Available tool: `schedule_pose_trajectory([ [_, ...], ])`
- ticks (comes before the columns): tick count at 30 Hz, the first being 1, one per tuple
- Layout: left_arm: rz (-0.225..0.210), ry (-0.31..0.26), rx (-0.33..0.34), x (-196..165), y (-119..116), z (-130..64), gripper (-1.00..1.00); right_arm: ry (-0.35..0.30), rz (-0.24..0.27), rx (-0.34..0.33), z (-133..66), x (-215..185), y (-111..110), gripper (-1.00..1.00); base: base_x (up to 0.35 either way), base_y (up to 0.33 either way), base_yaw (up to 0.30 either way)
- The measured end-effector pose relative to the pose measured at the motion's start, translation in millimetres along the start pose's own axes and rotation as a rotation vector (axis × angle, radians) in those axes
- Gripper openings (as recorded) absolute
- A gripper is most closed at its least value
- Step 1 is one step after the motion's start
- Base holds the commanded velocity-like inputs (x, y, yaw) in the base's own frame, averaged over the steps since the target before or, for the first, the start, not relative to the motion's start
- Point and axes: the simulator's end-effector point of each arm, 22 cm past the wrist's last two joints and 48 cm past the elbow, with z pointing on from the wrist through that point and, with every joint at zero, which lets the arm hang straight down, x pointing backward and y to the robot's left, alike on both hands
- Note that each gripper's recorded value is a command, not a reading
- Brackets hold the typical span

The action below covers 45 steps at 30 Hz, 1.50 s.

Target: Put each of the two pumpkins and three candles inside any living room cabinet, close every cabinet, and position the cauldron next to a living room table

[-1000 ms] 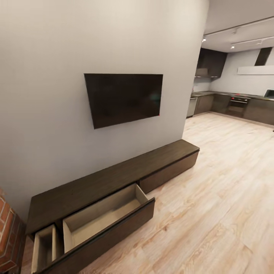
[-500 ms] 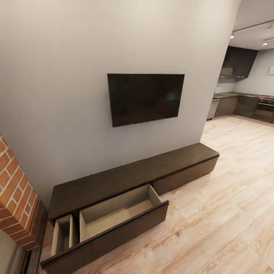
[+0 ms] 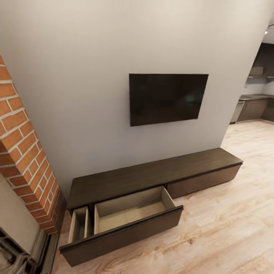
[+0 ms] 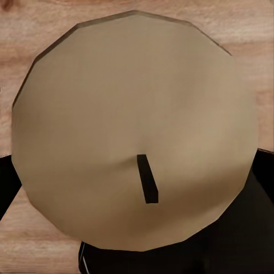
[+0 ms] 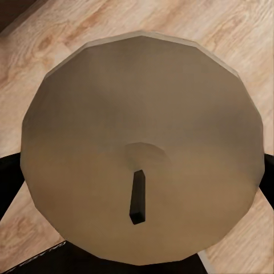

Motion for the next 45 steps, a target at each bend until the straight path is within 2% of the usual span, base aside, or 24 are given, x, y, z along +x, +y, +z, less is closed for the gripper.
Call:
schedule_pose_trajectory([
  [8,-0.001,0.001,0.000,0.6,0.0,-0.1,-1.00,0.000,-0.001,-0.001,-0.1,0.1,0.2,-1.00,0.034,-0.035,0.289],
  [23,0.001,0.007,-0.001,6.1,1.3,-1.4,-1.00,0.001,-0.003,-0.005,-0.7,1.0,2.6,-1.00,0.207,-0.177,0.289],
  [30,0.001,0.008,0.000,6.3,1.2,-1.3,-1.00,0.001,-0.004,-0.007,-0.4,0.8,3.3,-1.00,0.052,-0.139,0.282],
  [45,0.001,0.008,0.000,6.2,1.1,-1.3,-1.00,-0.001,-0.007,-0.007,-0.4,0.3,2.8,-1.00,0.001,-0.199,0.005],
])
